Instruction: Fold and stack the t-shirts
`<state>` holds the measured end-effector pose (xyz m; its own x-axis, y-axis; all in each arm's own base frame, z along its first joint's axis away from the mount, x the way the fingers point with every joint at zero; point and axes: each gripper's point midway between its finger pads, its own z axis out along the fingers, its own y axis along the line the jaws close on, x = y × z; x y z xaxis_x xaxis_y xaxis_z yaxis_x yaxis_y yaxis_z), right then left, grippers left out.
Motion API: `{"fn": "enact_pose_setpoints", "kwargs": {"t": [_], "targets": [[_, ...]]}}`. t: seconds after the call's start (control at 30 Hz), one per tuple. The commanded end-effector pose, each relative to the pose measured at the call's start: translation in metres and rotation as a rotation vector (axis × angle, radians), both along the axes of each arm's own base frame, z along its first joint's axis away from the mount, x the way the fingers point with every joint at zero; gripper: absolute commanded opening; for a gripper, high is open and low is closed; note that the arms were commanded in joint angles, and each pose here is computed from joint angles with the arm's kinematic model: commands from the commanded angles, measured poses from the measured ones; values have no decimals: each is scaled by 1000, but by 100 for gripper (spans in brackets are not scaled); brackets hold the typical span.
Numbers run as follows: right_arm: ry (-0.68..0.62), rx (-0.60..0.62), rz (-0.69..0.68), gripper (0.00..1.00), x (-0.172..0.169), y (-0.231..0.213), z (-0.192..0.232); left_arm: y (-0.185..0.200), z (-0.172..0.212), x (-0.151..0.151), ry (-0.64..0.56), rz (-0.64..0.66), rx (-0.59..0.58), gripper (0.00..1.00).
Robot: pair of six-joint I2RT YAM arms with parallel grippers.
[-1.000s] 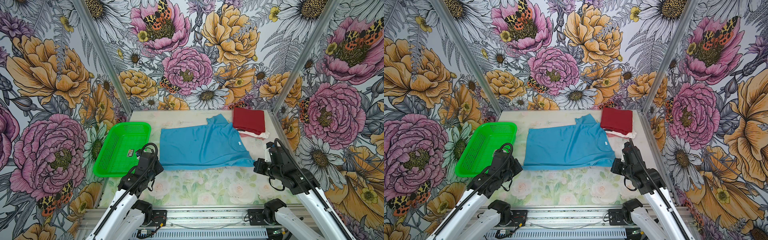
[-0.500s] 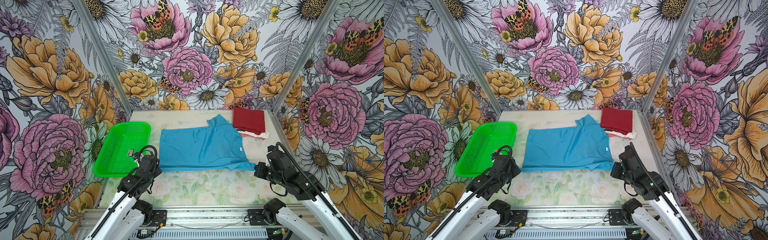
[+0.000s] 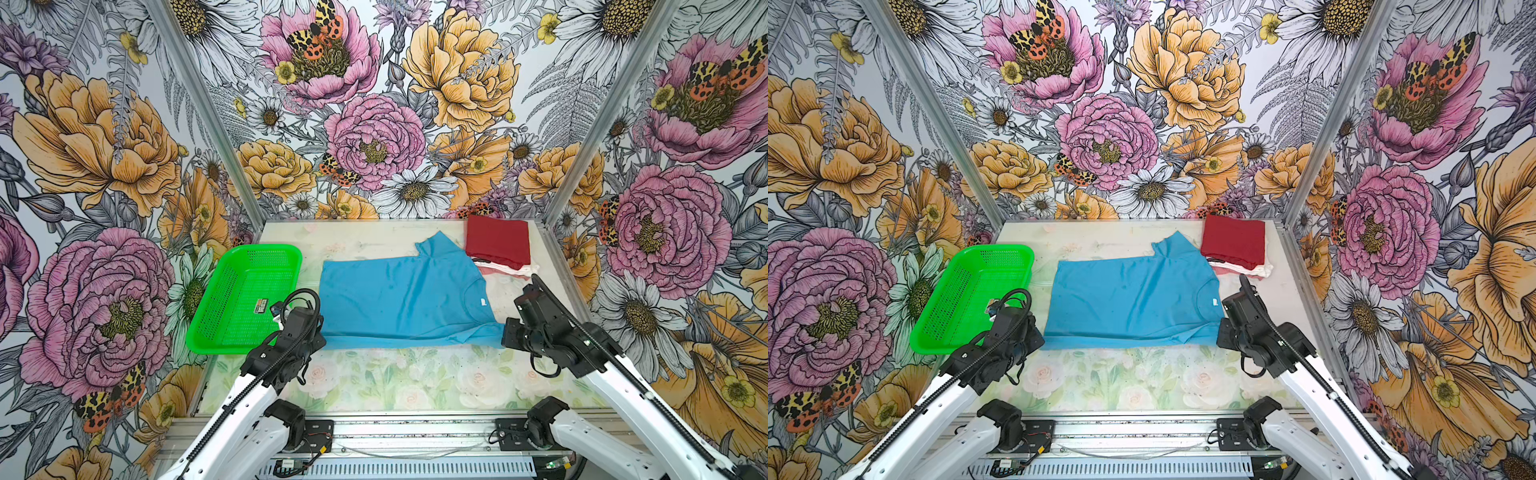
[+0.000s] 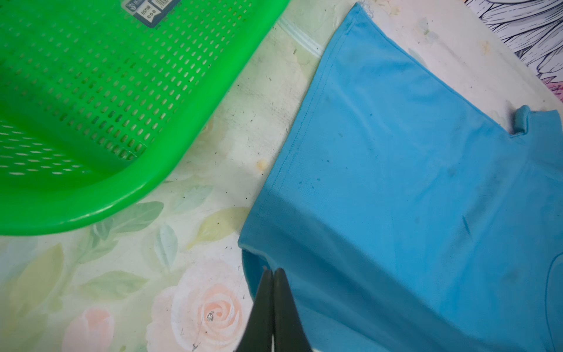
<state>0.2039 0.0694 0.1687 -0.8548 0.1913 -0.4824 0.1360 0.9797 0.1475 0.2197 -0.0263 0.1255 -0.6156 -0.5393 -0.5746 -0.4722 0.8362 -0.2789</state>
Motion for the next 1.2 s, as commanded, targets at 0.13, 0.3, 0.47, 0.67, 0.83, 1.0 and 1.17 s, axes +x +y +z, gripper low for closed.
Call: {"fn": "enact_pose_setpoints", "kwargs": {"t": [0.13, 0.3, 0.47, 0.67, 0.83, 1.0, 1.17], "targets": [[19, -63, 81, 0, 67, 7, -18, -10, 18, 40, -43, -68, -22, 0], [40, -112, 119, 0, 97, 7, -23, -10, 10, 56, -15, -87, -42, 0], [55, -138, 166, 0, 129, 11, -27, -12, -2, 76, 27, -111, -48, 0], [108, -147, 235, 0, 166, 22, -47, -17, -11, 99, 62, -133, -44, 0], [135, -165, 265, 0, 191, 24, -61, -15, -17, 112, 86, -128, -36, 0], [145, -166, 266, 0, 208, 22, -68, -8, -29, 120, 119, -110, -33, 0], [143, -169, 240, 0, 222, 13, -70, -2, -36, 130, 132, -98, -34, 0]]}}
